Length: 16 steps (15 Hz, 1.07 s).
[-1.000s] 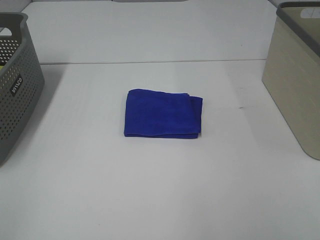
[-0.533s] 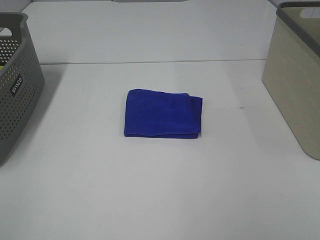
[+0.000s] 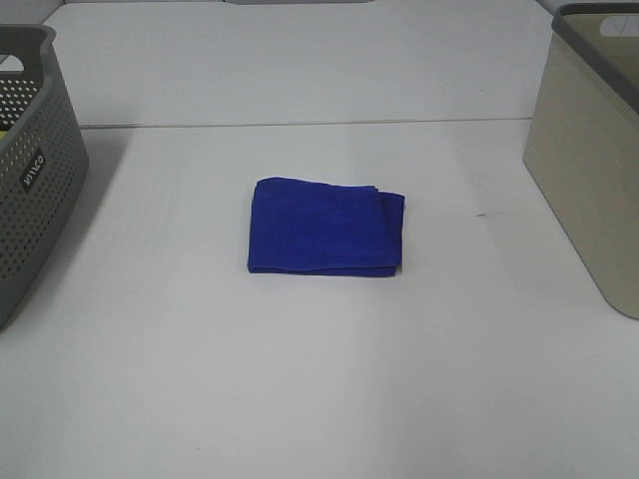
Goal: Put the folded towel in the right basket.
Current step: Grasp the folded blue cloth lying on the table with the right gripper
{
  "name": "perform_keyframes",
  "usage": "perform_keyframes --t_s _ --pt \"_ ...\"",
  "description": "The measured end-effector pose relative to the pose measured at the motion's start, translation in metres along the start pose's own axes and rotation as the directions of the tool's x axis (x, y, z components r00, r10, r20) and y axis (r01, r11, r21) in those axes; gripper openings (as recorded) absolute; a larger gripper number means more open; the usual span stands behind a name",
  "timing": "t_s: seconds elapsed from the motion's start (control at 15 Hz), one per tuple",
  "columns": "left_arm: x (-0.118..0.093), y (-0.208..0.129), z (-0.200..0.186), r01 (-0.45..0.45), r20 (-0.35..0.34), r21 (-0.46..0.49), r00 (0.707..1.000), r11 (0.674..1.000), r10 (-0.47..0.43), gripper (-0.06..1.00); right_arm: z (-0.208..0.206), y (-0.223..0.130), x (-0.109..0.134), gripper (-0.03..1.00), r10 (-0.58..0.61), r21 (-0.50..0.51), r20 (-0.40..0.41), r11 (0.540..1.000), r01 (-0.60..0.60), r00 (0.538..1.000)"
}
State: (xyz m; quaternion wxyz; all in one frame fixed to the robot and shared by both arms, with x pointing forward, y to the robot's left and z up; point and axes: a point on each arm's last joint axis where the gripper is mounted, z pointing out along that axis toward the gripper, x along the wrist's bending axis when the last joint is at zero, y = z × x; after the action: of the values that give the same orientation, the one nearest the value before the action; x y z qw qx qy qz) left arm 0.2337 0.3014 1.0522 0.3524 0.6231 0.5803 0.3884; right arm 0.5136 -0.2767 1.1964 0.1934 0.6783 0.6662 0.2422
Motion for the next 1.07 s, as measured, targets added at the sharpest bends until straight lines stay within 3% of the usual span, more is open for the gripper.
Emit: perform_keyframes --t_s 0.2,0.4,0.6,0.67,0.73,1.07 --pt "0.0 0.0 0.0 0.0 0.0 0.0 1.0 1.0 0.0 0.99 0.041 0.013 0.009 0.98 0.042 0.102 -0.078 0.994 -0.034 0.996" --pt "0.0 0.0 0.0 0.0 0.0 0.0 1.0 1.0 0.0 0.99 0.115 0.015 0.046 0.98 0.107 0.238 -0.224 0.97 -0.052 0.969" --pt "0.001 0.0 0.0 -0.004 -0.007 0.001 1.0 1.0 0.004 0.99 0.182 0.007 0.075 0.98 0.178 0.345 -0.315 0.937 -0.062 0.932" --pt "0.001 0.0 0.0 -0.004 -0.008 0.001 1.0 1.0 0.004 0.99 0.231 -0.003 0.079 0.98 0.224 0.406 -0.319 0.91 -0.081 0.921" --pt "0.001 0.0 0.0 -0.004 -0.008 0.001 1.0 1.0 0.004 0.99 0.252 -0.008 0.079 0.98 0.231 0.416 -0.307 0.905 -0.088 0.923" --pt "0.001 0.0 0.0 -0.004 -0.008 0.001 1.0 1.0 0.004 0.99 0.326 -0.033 0.078 0.98 0.25 0.482 -0.284 0.872 -0.088 0.926"
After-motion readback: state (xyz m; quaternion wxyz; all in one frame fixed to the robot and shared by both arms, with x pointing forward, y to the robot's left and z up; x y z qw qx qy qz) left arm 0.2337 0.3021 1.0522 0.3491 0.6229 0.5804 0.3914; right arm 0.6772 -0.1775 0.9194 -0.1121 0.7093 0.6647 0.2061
